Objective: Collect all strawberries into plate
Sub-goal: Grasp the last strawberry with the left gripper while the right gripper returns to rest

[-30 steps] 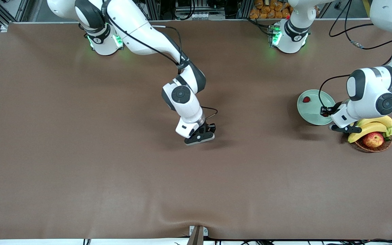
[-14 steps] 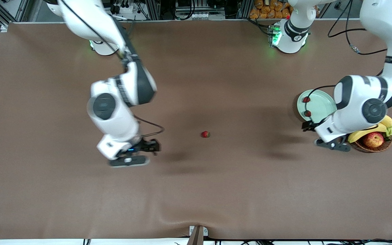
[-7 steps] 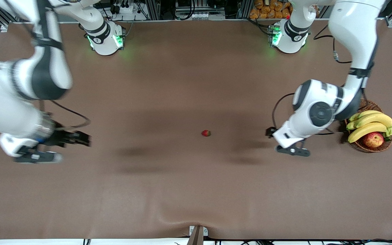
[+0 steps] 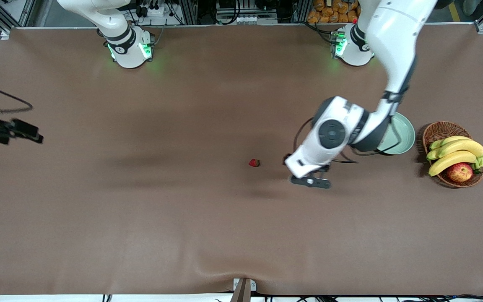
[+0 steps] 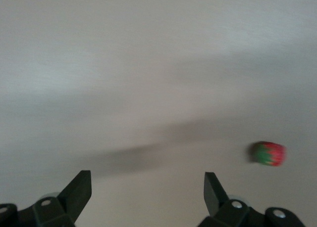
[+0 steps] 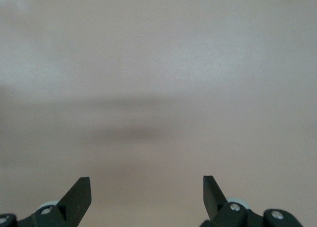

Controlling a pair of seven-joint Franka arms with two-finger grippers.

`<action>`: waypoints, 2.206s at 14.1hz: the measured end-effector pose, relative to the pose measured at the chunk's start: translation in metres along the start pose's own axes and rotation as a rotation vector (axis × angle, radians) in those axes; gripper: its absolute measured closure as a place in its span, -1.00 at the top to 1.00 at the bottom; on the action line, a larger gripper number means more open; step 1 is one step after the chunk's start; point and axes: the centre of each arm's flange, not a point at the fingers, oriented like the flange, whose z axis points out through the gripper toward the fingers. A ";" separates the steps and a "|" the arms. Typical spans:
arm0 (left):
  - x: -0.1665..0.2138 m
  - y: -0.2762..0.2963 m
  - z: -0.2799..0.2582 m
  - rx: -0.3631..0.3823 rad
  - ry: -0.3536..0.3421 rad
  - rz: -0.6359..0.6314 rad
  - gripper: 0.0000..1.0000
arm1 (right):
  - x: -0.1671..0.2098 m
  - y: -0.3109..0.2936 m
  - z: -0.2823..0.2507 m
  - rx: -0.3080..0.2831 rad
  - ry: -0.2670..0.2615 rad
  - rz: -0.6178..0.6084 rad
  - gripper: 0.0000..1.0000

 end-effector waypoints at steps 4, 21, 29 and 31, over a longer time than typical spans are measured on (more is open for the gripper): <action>-0.003 0.055 0.017 -0.027 0.026 0.039 1.00 | -0.024 -0.008 -0.017 -0.014 -0.004 -0.021 1.00; -0.032 0.127 0.088 -0.088 0.063 0.094 0.49 | -0.041 -0.019 -0.030 -0.026 -0.031 0.001 1.00; -0.028 0.122 0.088 -0.083 0.067 0.087 0.30 | -0.041 -0.012 -0.043 -0.039 0.007 0.020 1.00; -0.026 0.118 0.090 -0.078 0.066 0.083 0.22 | -0.041 -0.004 -0.049 -0.040 0.020 0.036 1.00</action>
